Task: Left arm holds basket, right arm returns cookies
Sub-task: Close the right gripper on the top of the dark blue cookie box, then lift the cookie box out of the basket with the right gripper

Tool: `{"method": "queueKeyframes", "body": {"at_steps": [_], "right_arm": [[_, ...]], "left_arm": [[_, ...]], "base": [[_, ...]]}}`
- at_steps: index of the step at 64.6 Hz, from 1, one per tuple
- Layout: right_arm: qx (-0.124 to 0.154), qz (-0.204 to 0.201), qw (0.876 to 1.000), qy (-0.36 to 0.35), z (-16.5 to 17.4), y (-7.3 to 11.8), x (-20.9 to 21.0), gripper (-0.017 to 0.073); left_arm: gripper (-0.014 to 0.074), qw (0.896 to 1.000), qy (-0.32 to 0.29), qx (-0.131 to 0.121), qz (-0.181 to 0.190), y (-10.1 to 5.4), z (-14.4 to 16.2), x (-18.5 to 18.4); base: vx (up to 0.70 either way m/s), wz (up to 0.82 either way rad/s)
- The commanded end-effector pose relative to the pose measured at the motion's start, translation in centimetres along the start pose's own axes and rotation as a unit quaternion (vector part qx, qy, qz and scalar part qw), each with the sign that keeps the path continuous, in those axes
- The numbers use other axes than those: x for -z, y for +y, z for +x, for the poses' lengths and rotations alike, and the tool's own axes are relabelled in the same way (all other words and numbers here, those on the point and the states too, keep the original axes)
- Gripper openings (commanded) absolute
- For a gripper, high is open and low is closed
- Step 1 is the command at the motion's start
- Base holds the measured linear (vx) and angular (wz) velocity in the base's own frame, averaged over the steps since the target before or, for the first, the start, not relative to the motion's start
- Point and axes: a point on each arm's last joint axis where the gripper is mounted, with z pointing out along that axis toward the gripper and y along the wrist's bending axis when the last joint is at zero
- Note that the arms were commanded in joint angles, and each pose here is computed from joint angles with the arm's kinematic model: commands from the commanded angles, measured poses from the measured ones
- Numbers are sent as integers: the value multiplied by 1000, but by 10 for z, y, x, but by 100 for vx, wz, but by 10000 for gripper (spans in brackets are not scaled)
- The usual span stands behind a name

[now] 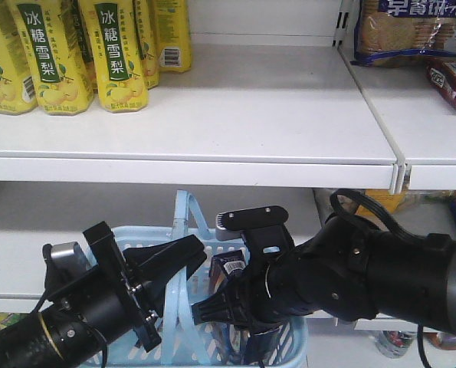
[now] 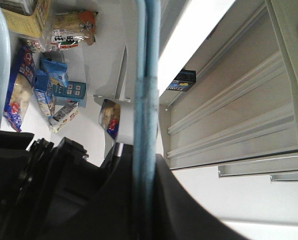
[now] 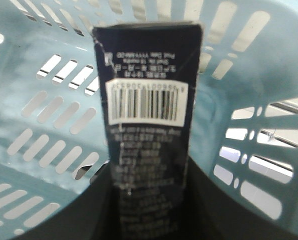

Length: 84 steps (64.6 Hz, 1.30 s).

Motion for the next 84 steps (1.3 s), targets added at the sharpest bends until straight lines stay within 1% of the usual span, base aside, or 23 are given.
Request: {"method": "queueKeyframes", "body": {"at_steps": [1,21,45,84], "right_arm": [[5,-23,999,-46,-13,6,14,-17],[7,-24,999,-48,-13,6,18,-10],[6,-41,996,-80,-14,6,47,-10],[3,-50,994,-99,-5,-1,96,-10]], "left_arm": [[0,985,49,-2,167,-39,11,2],[0,985,49,-2,167,-39,11,2],[0,985,49,-2,167,-39,11,2],[0,985,49,-2,167,-39,11,2]], "base": [[0,0],[0,0],[0,0],[0,0]]}}
